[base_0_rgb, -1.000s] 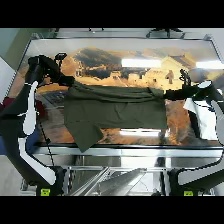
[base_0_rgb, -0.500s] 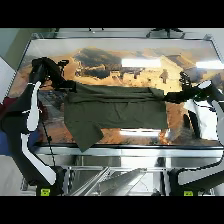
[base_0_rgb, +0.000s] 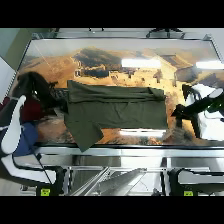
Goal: Fold the shirts.
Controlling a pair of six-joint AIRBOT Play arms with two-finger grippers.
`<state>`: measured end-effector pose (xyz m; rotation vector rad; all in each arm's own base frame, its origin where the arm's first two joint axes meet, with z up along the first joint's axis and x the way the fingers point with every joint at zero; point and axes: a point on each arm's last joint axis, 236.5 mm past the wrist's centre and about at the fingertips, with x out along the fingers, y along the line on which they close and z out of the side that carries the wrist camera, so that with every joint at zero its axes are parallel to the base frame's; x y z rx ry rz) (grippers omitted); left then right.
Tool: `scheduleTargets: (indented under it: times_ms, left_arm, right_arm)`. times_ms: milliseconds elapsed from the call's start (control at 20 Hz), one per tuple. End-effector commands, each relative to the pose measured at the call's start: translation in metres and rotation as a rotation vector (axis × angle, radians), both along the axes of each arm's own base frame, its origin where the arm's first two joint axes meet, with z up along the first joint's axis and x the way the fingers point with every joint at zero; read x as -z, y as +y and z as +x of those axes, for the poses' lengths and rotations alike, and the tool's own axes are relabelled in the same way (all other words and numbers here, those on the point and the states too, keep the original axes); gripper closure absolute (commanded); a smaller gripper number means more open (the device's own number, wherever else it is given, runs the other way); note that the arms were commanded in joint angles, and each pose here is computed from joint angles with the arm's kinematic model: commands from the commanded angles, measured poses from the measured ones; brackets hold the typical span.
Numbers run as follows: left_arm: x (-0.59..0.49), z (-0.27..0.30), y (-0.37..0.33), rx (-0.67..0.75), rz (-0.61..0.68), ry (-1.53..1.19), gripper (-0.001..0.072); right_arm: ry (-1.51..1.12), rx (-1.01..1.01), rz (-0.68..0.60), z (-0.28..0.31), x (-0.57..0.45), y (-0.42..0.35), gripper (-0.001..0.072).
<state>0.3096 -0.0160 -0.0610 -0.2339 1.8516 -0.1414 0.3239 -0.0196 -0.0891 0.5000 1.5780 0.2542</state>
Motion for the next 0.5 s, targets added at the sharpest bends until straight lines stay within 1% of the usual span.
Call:
scheduleTargets:
  times_ms: [0, 50, 300, 350, 400, 450]
  left_arm:
    - [0.032, -0.059, -0.038, -0.079, -0.133, 0.02, 0.0021]
    - [0.043, -0.063, -0.042, -0.108, -0.137, -0.001, 0.0021]
    - [0.063, -0.071, -0.044, -0.142, -0.133, -0.016, 0.0021]
    - [0.061, -0.064, -0.05, -0.164, -0.16, -0.04, 0.0022]
    - [0.057, -0.052, -0.064, -0.189, -0.222, -0.078, 0.0022]
    - [0.052, -0.042, -0.076, -0.209, -0.277, -0.112, 0.0082]
  right_arm:
    - [0.06, 0.023, 0.1, -0.036, 0.023, 0.025, 0.0315]
    - [0.043, 0.026, 0.122, -0.037, 0.028, 0.031, 0.0315]
    - [-0.005, 0.034, 0.192, -0.031, 0.032, 0.046, 0.0315]
    - [-0.009, 0.043, 0.202, -0.029, 0.031, 0.048, 0.0315]
    - [-0.017, 0.042, 0.211, -0.027, 0.03, 0.05, 0.0316]
    - [-0.03, 0.04, 0.222, -0.025, 0.028, 0.051, 0.0328]
